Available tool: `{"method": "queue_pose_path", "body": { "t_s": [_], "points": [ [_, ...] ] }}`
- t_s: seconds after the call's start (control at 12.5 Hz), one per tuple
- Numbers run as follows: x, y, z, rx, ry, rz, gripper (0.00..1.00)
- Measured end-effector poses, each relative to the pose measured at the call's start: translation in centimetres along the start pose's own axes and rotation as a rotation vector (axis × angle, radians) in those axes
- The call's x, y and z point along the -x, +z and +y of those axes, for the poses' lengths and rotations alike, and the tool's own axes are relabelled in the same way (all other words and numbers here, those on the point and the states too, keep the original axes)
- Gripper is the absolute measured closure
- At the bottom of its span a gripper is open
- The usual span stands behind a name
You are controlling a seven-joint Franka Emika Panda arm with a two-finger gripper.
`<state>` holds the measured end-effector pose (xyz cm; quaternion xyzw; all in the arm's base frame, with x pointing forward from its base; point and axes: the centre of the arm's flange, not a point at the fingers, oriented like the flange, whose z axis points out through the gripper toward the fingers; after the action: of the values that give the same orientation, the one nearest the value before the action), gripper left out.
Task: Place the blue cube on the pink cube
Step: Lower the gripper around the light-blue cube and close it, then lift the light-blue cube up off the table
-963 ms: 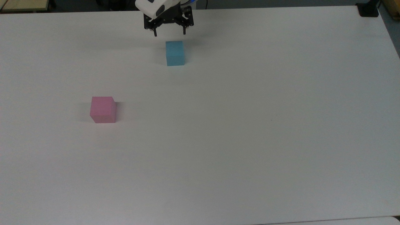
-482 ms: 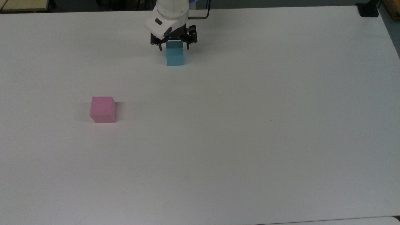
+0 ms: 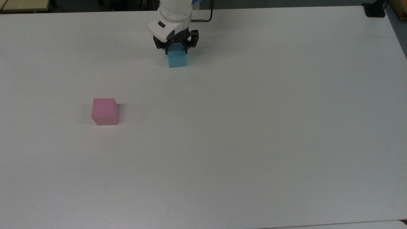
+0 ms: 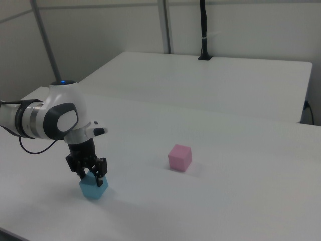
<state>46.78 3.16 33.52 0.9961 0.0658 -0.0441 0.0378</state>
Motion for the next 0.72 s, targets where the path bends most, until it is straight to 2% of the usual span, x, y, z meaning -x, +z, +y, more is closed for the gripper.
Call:
{"method": "queue_pose_path", "body": {
  "t_s": [0.16, 0.4, 0.56, 0.72],
  "points": [
    [0.0, -0.1, 0.0, 0.0, -0.001, 0.003, 0.4],
    [-0.4, -0.7, 0.0, 0.002, 0.0, 0.017, 0.4],
    [-1.7, -4.1, 0.5, 0.01, 0.004, 0.017, 0.4],
    [-2.7, -10.1, 1.5, 0.018, -0.007, -0.031, 0.4]
  ]
}}
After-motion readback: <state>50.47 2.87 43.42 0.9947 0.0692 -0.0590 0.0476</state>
